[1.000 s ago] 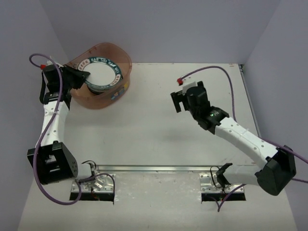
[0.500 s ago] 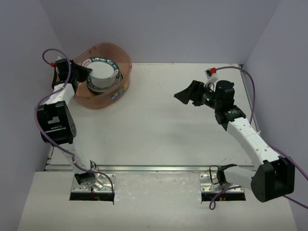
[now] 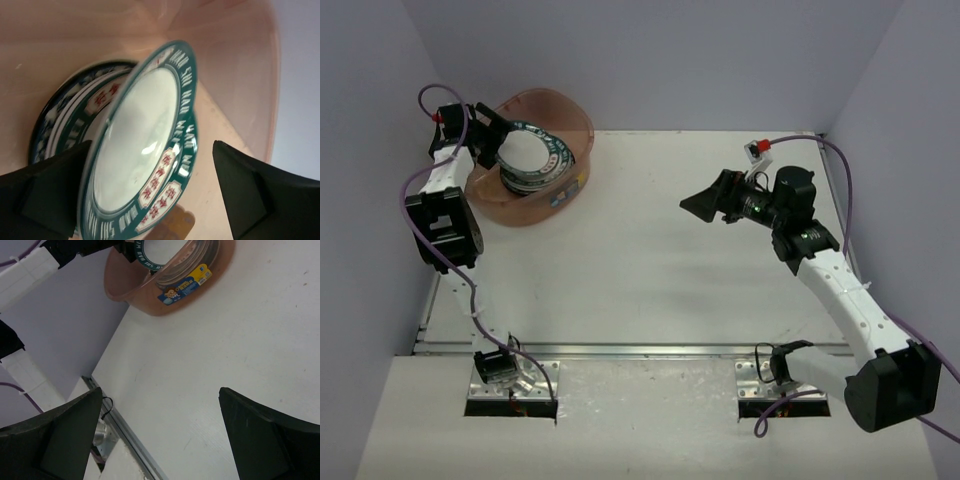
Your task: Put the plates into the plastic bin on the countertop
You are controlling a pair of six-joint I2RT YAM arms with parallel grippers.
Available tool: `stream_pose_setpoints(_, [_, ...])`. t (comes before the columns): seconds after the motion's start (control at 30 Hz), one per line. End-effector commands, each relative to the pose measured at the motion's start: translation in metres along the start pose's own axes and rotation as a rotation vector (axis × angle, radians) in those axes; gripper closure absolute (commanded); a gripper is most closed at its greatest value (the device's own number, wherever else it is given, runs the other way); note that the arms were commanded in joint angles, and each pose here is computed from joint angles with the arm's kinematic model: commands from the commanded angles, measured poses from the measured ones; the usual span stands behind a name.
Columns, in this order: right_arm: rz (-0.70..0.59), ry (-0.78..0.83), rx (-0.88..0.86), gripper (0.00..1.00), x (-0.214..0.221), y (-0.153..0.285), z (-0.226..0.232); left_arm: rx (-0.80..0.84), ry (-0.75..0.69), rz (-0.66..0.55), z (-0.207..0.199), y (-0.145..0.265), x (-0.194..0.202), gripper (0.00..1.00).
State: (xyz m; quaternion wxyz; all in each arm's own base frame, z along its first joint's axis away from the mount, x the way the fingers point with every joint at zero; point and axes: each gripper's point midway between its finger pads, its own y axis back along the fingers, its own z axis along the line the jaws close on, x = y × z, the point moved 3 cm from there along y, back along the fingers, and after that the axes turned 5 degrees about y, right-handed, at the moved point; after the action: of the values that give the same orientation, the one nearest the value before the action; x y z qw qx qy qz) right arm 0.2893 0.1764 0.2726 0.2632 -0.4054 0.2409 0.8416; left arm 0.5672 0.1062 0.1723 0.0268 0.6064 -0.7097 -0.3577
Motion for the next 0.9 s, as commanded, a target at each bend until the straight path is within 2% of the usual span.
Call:
stream_pose_setpoints(0.0, [-0.066, 0.082, 0.005, 0.01, -0.024, 0.010, 0.013, -0.135, -0.071, 0.092, 0.006, -0.006, 0.013, 0.00])
stream_pose_setpoints(0.2, [-0.061, 0.095, 0.064, 0.01, -0.026, 0.016, 0.010, -0.215, -0.158, 0.091, 0.007, -0.004, 0.023, 0.00])
stream_pose_setpoints(0.27, [-0.061, 0.103, 0.079, 0.01, -0.027, 0.019, 0.009, -0.265, -0.219, 0.013, -0.005, 0.001, 0.011, 0.00])
stream_pose_setpoints(0.4, [-0.061, 0.115, 0.108, 0.01, -0.028, 0.020, 0.006, -0.344, -0.266, -0.043, -0.010, 0.011, 0.006, 0.00])
stream_pose_setpoints(0.53, [-0.032, 0.143, 0.112, 0.01, -0.027, 0.020, 0.005, -0.362, -0.396, -0.083, -0.027, 0.016, 0.010, 0.00])
stream_pose_setpoints(0.87, [0.107, 0.201, 0.101, 0.01, -0.021, 0.021, 0.005, -0.438, -0.429, -0.020, -0.003, 0.001, 0.025, 0.00])
